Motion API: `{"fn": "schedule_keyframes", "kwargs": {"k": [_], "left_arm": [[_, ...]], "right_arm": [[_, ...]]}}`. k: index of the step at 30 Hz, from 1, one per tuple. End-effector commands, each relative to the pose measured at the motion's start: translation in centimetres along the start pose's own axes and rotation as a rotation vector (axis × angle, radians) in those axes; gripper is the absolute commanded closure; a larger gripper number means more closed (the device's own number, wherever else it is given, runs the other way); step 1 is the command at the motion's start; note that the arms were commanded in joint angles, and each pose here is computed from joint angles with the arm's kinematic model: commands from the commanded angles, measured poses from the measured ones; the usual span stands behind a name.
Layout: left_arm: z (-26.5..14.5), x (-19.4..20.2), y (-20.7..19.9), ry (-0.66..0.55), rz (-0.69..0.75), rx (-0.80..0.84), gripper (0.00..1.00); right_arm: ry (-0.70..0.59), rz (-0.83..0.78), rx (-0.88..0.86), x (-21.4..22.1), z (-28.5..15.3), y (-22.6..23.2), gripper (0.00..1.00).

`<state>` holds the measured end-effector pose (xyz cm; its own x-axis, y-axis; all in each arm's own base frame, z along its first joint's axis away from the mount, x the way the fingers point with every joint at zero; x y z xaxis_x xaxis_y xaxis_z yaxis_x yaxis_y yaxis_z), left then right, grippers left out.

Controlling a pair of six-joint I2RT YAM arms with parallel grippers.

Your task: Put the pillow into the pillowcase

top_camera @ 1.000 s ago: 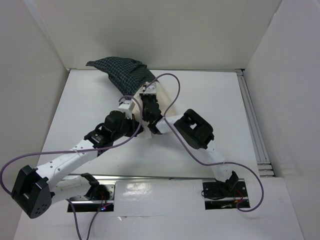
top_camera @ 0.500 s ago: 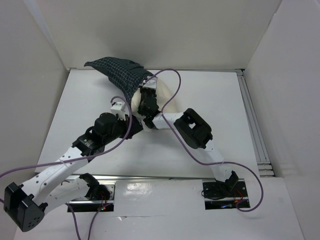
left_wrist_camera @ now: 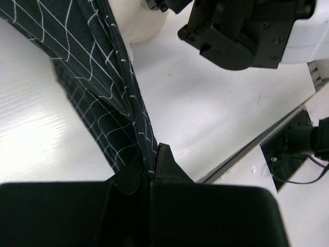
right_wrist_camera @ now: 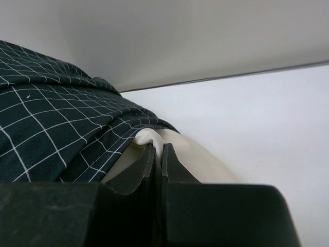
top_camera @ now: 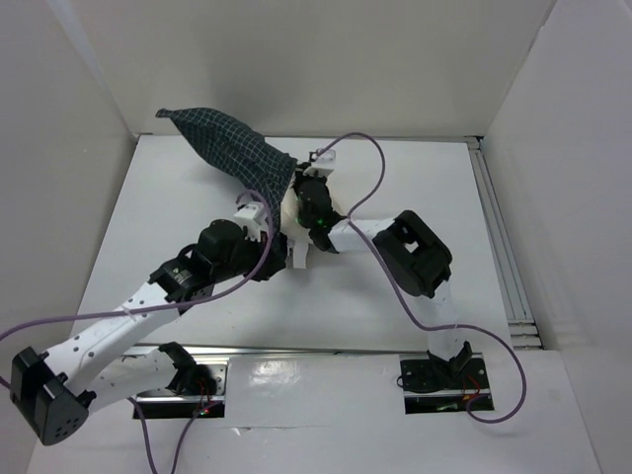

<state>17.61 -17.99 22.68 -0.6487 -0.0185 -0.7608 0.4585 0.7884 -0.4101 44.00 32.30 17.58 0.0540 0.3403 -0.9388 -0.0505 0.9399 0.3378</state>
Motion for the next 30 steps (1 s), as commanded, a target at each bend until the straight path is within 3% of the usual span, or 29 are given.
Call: {"fn": "schedule_keyframes", "kwargs": {"k": [1,5,12,14,17,19,20,21,24,25,26,27,28,29,30], "left_arm": [[-1.1,0.7,-4.9,0.163,0.013,0.325,0.99],[0.0,0.1,-5.7,0.145,0.039,0.401,1.00],[1.2,-0.8,-7.2,0.119,0.091,0.552,1.00],[1.4,-1.6,-7.6,0.080,0.106,0.570,1.00],[2.9,-1.2,-7.1,0.102,0.092,0.531,1.00],[4.1,-0.1,-6.5,0.139,0.071,0.514,1.00],[4.4,0.3,-6.4,0.157,0.049,0.519,1.00],[4.7,0.4,-6.4,0.161,0.040,0.518,1.00],[5.9,1.7,-5.3,0.214,-0.012,0.431,0.99],[6.1,2.2,-4.9,0.247,-0.038,0.396,0.89],[6.4,2.6,-4.5,0.265,-0.058,0.358,0.75],[6.3,2.8,-4.3,0.276,-0.062,0.341,0.51],[6.2,3.3,-4.0,0.304,-0.071,0.316,0.36],[5.9,2.8,-4.0,0.285,-0.068,0.293,0.11],[5.6,2.2,-4.1,0.269,-0.066,0.272,0.02]], "right_arm": [[-0.089,0.065,0.227,-4.5,1.8,-6.5,1.00],[-0.153,0.031,0.278,-8.4,-0.6,-8.0,1.00],[-0.431,-0.023,0.416,-19.4,-5.5,-10.4,1.00],[-0.426,-0.082,0.442,-20.1,-5.8,-10.7,1.00],[-0.316,-0.109,0.414,-18.1,-5.1,-10.3,1.00],[-0.144,-0.192,0.431,-14.0,-4.7,-10.9,1.00],[-0.110,-0.095,0.419,-12.8,-4.5,-10.6,1.00],[0.050,-0.180,0.446,-9.2,-5.3,-11.9,0.97],[0.271,-0.030,0.456,-4.0,-5.7,-13.0,0.88],[0.393,-0.055,0.446,-1.7,-6.7,-13.4,0.78],[0.418,-0.042,0.435,-1.4,-6.9,-13.3,0.69],[0.455,-0.062,0.419,-0.7,-7.1,-13.4,0.60],[0.512,-0.067,0.378,-0.4,-7.3,-12.9,0.42],[0.532,-0.080,0.346,-0.8,-7.1,-12.3,0.33],[0.546,-0.084,0.320,-1.6,-6.9,-12.2,0.26]]}}
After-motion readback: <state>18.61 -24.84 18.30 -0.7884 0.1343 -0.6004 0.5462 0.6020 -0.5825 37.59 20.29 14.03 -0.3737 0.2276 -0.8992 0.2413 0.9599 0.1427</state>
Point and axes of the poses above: each gripper's point midway between its finger pads, its own z axis out along the fingers, its own y axis along the line the jaws close on, x = y × z, the point moved 7 cm from there along -z, back along the fingers, and after that the axes turned 4 degrees about z, right-handed, at the moved point
